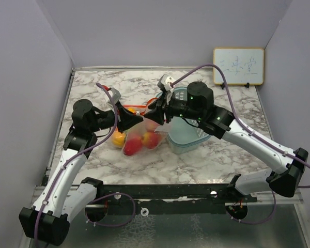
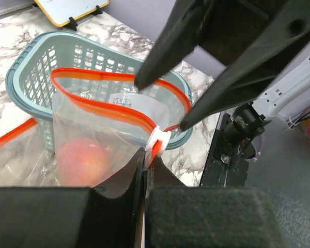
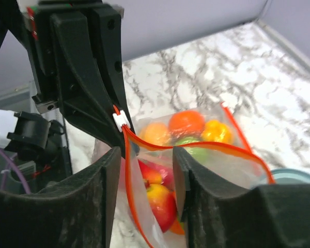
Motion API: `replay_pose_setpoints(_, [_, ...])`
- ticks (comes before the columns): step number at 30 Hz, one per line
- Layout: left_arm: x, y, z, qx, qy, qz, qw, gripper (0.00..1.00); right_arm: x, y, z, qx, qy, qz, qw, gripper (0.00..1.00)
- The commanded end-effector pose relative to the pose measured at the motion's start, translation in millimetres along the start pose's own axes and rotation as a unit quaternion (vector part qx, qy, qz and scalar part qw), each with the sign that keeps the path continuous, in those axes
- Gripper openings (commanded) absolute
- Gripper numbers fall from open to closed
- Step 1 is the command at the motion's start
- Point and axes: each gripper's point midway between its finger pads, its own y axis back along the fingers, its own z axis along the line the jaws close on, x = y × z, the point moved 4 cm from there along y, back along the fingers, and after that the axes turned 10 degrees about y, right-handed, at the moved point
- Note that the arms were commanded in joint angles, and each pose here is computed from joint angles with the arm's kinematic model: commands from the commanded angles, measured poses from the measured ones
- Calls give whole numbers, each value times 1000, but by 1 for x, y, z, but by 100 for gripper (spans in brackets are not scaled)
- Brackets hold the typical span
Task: Place the food in the zip-top bag and seal the zipper
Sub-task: Zip the zipper food storage bag.
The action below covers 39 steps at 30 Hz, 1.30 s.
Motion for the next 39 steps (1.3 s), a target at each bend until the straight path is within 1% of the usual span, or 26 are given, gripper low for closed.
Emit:
replay_pose_setpoints(1, [-3, 6, -4, -20, -22, 7, 1000, 0, -51, 29, 6, -6, 73, -98, 993, 50])
replay_pose_setpoints(3, [-4, 6, -8, -11, -25, 7, 1000, 0, -61, 34, 21, -58, 103, -128, 985, 56])
replay_pose_setpoints(4, [-5, 6, -10, -6, -25, 8, 1000, 0, -63, 35, 29, -89, 120, -139, 979, 57])
replay_pose_setpoints(8, [-14, 8, -21, 12, -39, 6, 999, 0, -59, 27, 47, -182, 165, -155, 957, 56])
replay_pose_setpoints(12, [-24, 12, -35, 30, -64, 3, 998, 0, -59, 17, 55, -239, 183, -160, 940, 53])
replay_pose_setpoints(18, [-26, 14, -40, 34, -70, 5, 997, 0, -61, 2, 47, -234, 184, -156, 942, 51])
replay_pose_setpoints(22, [-23, 14, -39, 34, -68, 7, 997, 0, -69, -3, 36, -195, 176, -160, 951, 49])
replay_pose_setpoints(27, [-19, 16, -40, 35, -68, 10, 997, 0, -78, 3, 31, -169, 182, -177, 952, 48])
replay_pose_setpoints(33, [-20, 18, -44, 38, -73, 11, 997, 0, -69, -15, 21, -183, 162, -142, 959, 47])
replay_pose_setpoints(37, [-20, 20, -47, 39, -77, 10, 996, 0, -63, -21, 16, -188, 153, -136, 961, 46])
replay_pose_setpoints(39, [-20, 20, -48, 39, -79, 10, 996, 0, -60, -23, 13, -192, 149, -132, 961, 43])
